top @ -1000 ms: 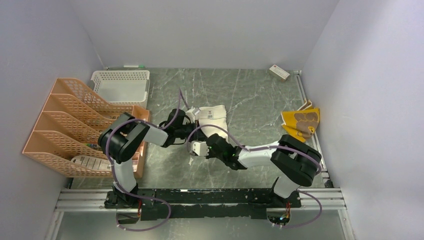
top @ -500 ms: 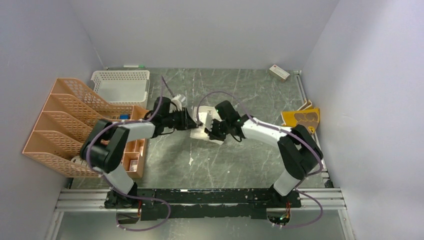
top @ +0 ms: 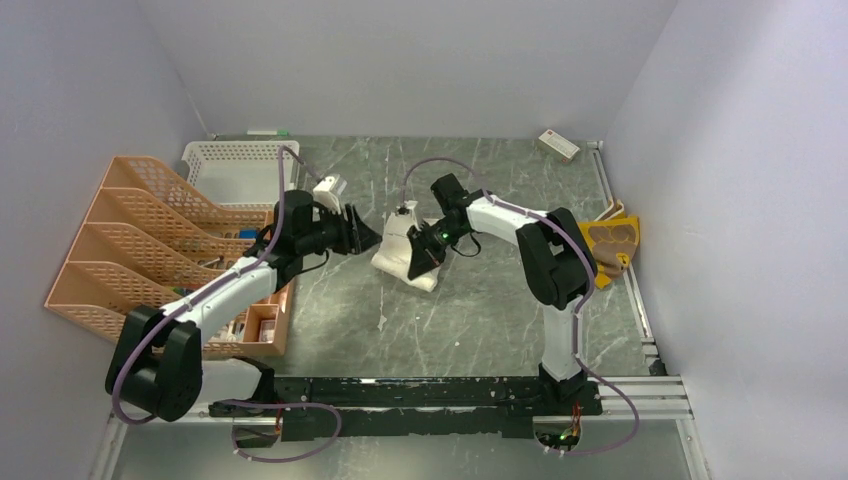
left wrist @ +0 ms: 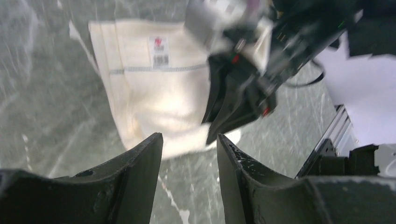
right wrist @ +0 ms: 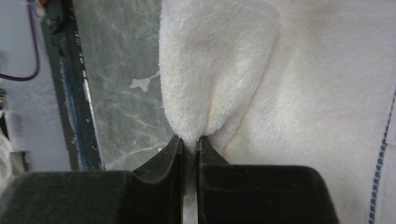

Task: Roll the towels
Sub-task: Roll the towel at the center of the board.

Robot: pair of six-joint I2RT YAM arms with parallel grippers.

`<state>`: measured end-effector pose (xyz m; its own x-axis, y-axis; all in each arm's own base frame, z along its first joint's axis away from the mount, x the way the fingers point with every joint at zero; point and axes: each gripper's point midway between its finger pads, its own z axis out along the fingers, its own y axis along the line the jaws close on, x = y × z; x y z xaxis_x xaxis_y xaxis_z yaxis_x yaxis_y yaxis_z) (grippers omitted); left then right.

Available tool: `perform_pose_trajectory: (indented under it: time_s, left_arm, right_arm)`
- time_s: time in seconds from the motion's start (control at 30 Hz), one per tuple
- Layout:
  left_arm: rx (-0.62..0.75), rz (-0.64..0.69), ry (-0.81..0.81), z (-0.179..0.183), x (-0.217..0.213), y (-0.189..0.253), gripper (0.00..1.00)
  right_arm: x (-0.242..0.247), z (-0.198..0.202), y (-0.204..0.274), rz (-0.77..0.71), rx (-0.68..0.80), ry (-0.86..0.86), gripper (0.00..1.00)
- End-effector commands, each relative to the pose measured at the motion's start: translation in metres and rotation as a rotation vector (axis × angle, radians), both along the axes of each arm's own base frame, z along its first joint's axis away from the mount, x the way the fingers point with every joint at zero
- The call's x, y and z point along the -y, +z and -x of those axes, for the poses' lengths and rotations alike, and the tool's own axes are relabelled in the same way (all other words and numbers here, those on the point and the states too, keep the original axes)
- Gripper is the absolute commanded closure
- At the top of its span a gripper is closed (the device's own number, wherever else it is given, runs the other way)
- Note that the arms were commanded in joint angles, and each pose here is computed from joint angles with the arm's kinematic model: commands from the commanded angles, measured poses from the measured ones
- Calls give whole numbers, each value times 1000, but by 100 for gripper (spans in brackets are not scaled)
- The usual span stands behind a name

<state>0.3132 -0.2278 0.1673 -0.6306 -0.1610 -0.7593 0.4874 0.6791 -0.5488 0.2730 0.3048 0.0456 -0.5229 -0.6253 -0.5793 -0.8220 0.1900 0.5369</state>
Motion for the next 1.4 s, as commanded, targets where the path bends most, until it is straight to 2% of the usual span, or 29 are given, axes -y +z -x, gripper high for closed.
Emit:
perform_pose_trajectory:
  time_s: [0.0,0.17,0.37,0.63,1.0,1.17,1.2,1.27,1.37]
  left_arm:
    - [-89,-20,-20,21,-5,-29,43]
    - [-99,-16,-44,25,2,-34,43]
    - [-89,-31,-69,13,21,-36,43]
    - [-109,-38,-93,0,50,-51,44]
    - [-148,-66,-43,-27,57,-85,45]
    - [-200,-107,-19,-41,58,-113,46]
    - [-218,-118,-9,-42,57,-121,47]
    - [-256,-149,14,-42,51,-137,48]
    - [-305,-178,48,-39,39,-155,49]
  right_arm:
    - [5,-10,32,-108,-106,-77,100]
    - [13,-32,44,-147,-137,-156,100]
    - [14,-48,7,-35,-223,-244,100]
    - [15,-52,-17,7,-277,-239,100]
    - [24,-57,-48,71,-308,-292,100]
    - [28,-59,-51,100,-290,-299,100]
    - [29,-61,-49,108,-276,-302,99]
    - [33,-69,-46,135,-222,-324,85]
    - [47,-92,-31,181,-92,-400,80]
